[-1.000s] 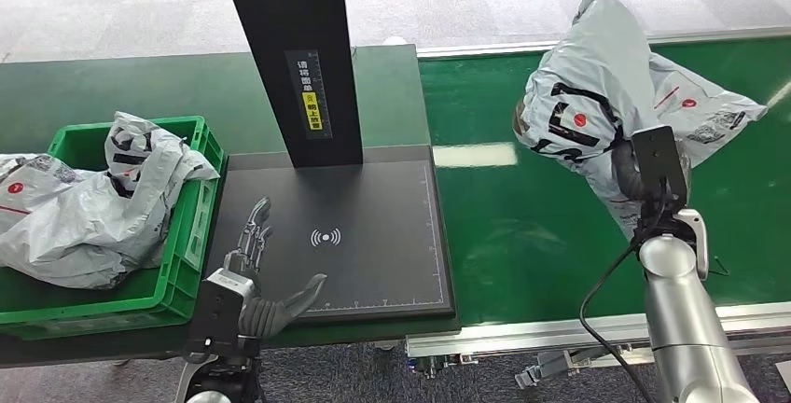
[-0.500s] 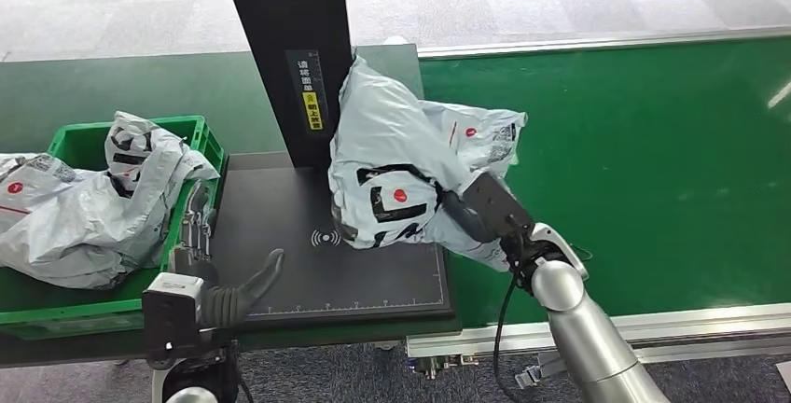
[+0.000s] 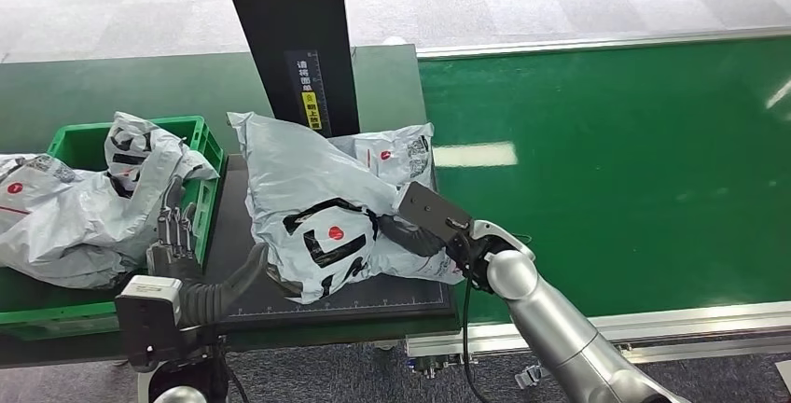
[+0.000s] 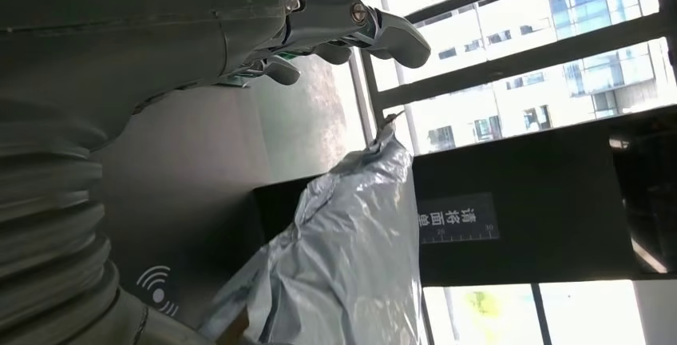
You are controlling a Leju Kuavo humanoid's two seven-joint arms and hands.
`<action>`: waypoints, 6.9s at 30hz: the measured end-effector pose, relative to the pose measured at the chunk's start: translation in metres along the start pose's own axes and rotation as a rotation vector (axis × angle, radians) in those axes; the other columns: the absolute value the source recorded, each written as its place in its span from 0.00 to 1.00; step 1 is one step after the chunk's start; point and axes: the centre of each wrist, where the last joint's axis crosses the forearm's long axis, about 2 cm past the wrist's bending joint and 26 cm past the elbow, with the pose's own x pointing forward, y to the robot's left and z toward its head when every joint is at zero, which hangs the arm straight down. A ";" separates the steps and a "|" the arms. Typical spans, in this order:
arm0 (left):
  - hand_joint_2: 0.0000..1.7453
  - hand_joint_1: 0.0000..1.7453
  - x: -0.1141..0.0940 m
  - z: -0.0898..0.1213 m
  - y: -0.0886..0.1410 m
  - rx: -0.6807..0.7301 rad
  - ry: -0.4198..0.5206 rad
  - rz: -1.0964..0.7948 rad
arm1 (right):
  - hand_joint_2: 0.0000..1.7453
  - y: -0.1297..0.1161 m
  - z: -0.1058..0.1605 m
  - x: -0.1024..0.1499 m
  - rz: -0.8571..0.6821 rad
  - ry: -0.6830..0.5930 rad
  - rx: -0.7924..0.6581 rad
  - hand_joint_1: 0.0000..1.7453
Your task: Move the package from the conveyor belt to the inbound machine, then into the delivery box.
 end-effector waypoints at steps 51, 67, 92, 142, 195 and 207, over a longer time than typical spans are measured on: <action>1.00 0.00 -0.004 -0.025 -0.014 -0.203 -0.051 -0.220 | 1.00 0.013 0.004 0.045 -0.311 -0.614 -0.241 0.00; 1.00 0.00 -0.057 -0.111 -0.058 -0.627 -0.040 -0.682 | 1.00 0.001 0.056 0.067 -0.432 -0.817 -0.446 0.00; 1.00 0.07 -0.087 -0.104 -0.053 -0.880 -0.009 -0.796 | 1.00 -0.001 0.070 0.060 -0.447 -0.789 -0.551 0.00; 1.00 0.00 -0.028 -0.097 0.011 -0.776 -0.179 -0.774 | 1.00 0.001 0.092 0.043 -0.457 -0.757 -0.629 0.00; 1.00 1.00 -0.079 -0.046 -0.024 -1.029 -0.046 -0.737 | 1.00 0.003 0.092 0.041 -0.486 -0.771 -0.574 0.00; 1.00 1.00 -0.065 -0.060 -0.021 -0.877 -0.129 -0.732 | 1.00 0.003 0.093 0.038 -0.480 -0.758 -0.604 0.00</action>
